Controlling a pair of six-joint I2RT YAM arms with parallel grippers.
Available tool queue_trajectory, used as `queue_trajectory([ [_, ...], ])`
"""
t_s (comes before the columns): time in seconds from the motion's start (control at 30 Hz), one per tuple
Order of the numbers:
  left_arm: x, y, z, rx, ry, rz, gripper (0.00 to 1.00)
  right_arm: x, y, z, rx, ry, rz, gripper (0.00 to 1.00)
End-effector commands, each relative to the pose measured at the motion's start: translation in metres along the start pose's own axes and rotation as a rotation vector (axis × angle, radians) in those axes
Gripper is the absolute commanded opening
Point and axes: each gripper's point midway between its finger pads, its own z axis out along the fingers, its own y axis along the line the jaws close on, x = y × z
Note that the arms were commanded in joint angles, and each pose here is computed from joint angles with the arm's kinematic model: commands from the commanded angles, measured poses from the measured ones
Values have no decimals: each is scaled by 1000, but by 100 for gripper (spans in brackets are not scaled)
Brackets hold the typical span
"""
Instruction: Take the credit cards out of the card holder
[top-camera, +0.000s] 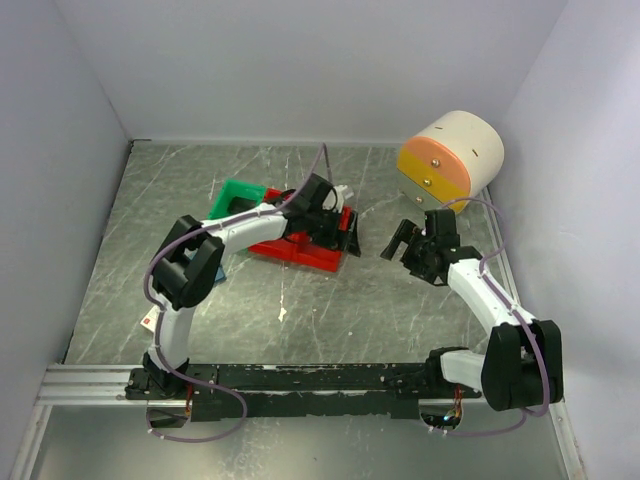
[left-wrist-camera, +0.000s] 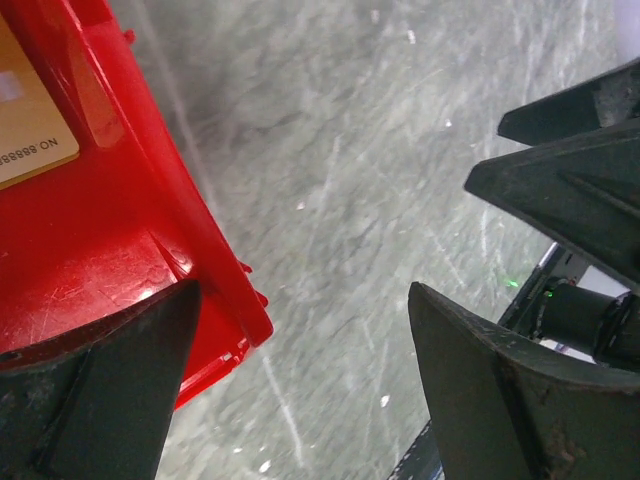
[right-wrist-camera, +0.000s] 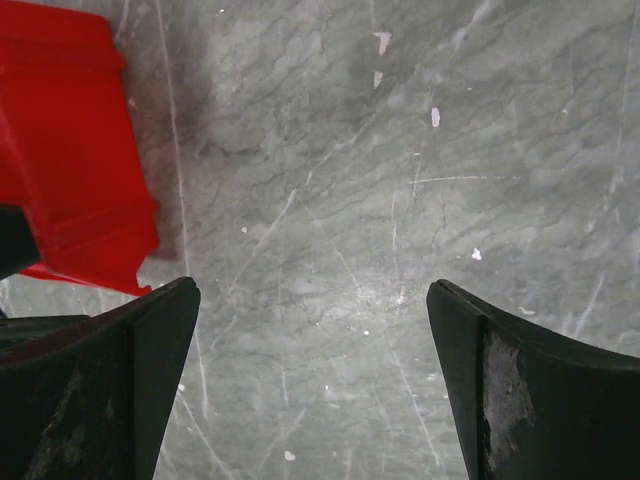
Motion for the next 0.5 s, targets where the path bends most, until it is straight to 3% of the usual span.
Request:
queue_trajectory([
  [0.0,-13,-48,14,121,-33,15,95,-12,5,-8,-28,-8,-88,100],
  [0.23,-22,-76,14,166,-64,11,95,-19,23,-8,-111,2,-135,100],
  [0.47,-38,-70,-49,-8,-182,80,95,-16,58,-11,-284,41,-190,95],
])
